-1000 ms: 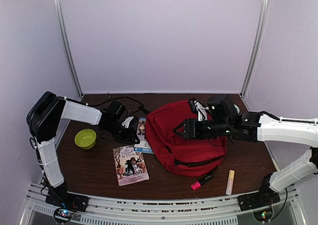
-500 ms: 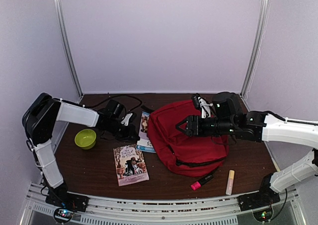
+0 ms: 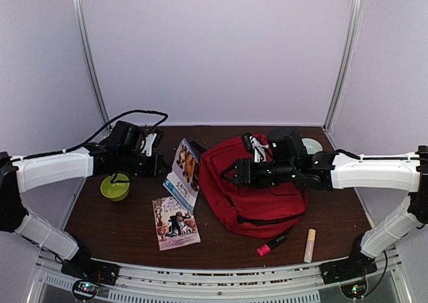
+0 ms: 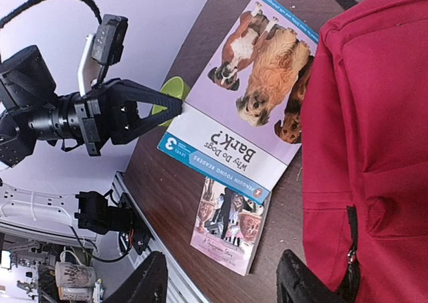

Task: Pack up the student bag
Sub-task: Adjust the book at the center of the board.

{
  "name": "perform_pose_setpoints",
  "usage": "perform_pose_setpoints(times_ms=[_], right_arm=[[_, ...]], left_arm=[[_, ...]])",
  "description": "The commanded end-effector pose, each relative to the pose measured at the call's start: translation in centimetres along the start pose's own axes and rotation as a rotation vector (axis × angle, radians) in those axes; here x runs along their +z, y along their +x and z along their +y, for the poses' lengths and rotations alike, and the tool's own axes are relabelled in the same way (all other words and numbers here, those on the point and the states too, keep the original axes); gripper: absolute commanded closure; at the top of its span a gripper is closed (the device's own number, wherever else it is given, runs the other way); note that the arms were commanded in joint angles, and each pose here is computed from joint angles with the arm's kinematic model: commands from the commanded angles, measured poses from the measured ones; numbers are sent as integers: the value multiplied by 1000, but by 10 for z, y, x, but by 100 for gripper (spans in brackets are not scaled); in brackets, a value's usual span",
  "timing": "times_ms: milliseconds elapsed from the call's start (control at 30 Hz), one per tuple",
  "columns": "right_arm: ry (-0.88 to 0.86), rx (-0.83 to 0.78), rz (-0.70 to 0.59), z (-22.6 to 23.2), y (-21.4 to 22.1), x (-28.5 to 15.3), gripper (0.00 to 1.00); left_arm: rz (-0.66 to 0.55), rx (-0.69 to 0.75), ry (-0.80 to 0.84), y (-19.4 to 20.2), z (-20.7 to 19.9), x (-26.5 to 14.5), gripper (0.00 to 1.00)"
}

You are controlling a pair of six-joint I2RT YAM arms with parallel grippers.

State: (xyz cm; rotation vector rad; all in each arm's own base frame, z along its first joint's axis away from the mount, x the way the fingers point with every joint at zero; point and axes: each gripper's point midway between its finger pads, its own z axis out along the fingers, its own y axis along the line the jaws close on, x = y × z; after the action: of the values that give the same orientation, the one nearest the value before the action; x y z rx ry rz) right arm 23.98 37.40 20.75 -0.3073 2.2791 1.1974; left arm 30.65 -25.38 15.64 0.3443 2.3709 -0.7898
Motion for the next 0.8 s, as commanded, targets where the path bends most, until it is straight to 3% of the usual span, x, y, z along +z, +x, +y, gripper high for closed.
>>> perform_pose_setpoints(times_ms=[0, 367, 400, 467, 533, 667, 767], right_arm=[[-94, -2, -17, 30, -10, 1, 43], [-42, -17, -12, 18, -4, -2, 43], [-43, -13, -6, 19, -3, 0, 43], [-39, -9, 1, 20, 0, 5, 43], [-42, -1, 3, 27, -1, 15, 43], [-111, 90, 44, 46, 9, 50, 42], [-130, 178, 69, 40, 25, 78, 42]], left_arm=[[113, -18, -80, 47, 18, -8, 100], [232, -120, -131, 114, 38, -9, 100], [229, -125, -138, 113, 40, -6, 89], [207, -128, -134, 106, 39, 1, 57], [163, -132, -107, 94, 35, 11, 40], [137, -180, -89, 84, 38, 32, 25], [161, -235, -73, 91, 41, 49, 22]])
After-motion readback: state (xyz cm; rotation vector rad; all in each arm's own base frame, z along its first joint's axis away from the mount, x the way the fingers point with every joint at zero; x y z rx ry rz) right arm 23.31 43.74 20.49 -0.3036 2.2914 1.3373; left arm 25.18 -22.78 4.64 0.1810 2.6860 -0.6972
